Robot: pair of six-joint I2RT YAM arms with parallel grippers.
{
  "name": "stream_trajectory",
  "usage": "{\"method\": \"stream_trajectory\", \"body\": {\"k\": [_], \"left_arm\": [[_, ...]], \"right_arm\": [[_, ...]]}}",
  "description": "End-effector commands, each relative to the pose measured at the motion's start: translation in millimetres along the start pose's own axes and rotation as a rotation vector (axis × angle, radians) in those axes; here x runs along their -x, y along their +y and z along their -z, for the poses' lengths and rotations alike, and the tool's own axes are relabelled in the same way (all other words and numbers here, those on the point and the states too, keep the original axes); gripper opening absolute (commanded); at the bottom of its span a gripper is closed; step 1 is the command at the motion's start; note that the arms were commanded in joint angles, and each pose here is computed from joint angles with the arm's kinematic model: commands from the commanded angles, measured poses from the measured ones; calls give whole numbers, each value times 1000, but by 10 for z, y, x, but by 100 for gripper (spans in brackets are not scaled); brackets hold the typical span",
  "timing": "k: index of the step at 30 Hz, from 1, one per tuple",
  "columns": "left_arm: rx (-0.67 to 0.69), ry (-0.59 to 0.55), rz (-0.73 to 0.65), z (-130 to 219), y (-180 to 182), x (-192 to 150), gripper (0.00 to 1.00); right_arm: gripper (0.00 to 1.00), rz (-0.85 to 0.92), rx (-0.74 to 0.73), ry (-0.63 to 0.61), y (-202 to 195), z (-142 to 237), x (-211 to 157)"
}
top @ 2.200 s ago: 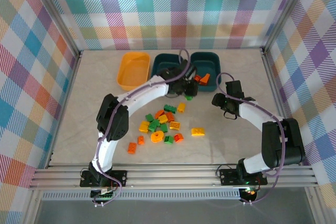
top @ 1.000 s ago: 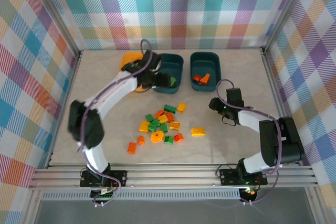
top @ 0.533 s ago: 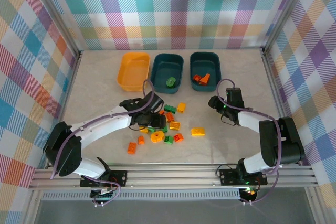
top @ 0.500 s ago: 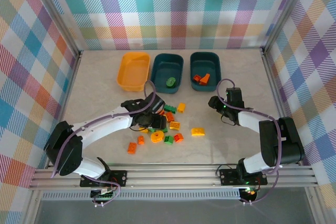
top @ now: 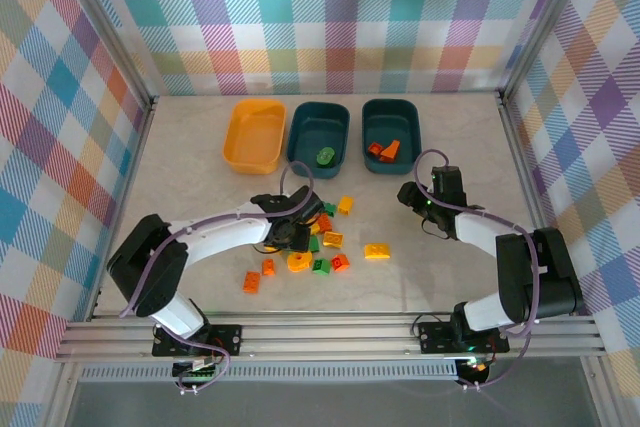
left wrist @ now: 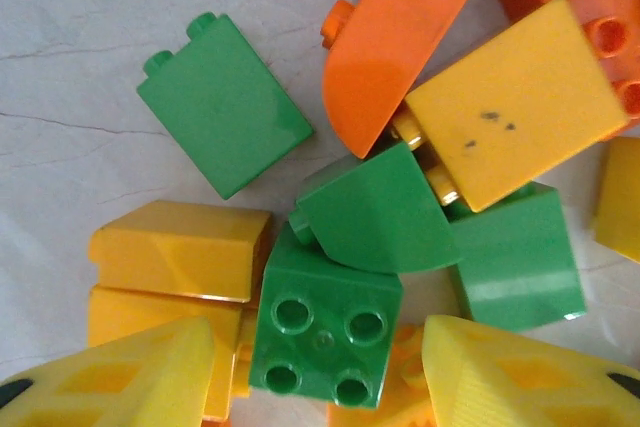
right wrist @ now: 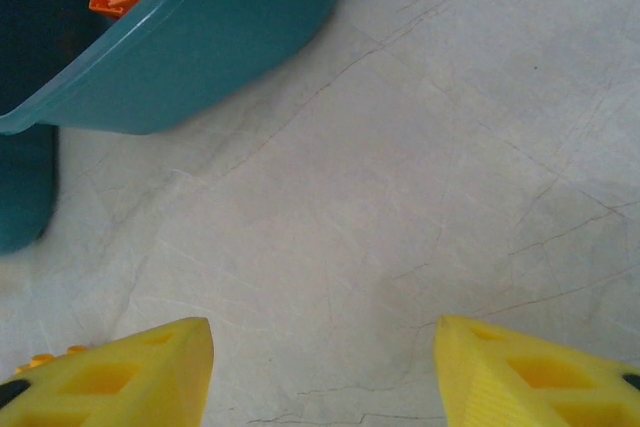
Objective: Sort the legos into containers by color
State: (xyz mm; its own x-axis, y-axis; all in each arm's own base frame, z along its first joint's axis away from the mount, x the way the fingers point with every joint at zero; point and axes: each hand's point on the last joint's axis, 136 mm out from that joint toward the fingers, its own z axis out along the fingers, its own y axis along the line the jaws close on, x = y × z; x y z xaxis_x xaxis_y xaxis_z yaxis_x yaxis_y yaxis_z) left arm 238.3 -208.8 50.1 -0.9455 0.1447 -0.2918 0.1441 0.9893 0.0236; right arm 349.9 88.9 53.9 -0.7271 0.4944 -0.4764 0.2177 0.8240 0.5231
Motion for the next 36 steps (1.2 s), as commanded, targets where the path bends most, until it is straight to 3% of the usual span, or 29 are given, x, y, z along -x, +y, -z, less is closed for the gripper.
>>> {"method": "stream_trajectory", "body": {"k": [1, 8, 29, 36], "left_arm": [[4, -10, 1, -35, -41, 12, 54], [-14, -19, 11, -46, -78, 32, 44], [-75, -44, -11, 176, -253, 149, 43], [5, -58, 8, 216, -78, 131, 59]], "right_arm": [[60, 6, 3, 4, 20, 34, -18], [59, 4, 6, 6, 27, 42, -22], [59, 7, 3, 6, 26, 52, -19], [60, 7, 4, 7, 32, 57, -16]]}}
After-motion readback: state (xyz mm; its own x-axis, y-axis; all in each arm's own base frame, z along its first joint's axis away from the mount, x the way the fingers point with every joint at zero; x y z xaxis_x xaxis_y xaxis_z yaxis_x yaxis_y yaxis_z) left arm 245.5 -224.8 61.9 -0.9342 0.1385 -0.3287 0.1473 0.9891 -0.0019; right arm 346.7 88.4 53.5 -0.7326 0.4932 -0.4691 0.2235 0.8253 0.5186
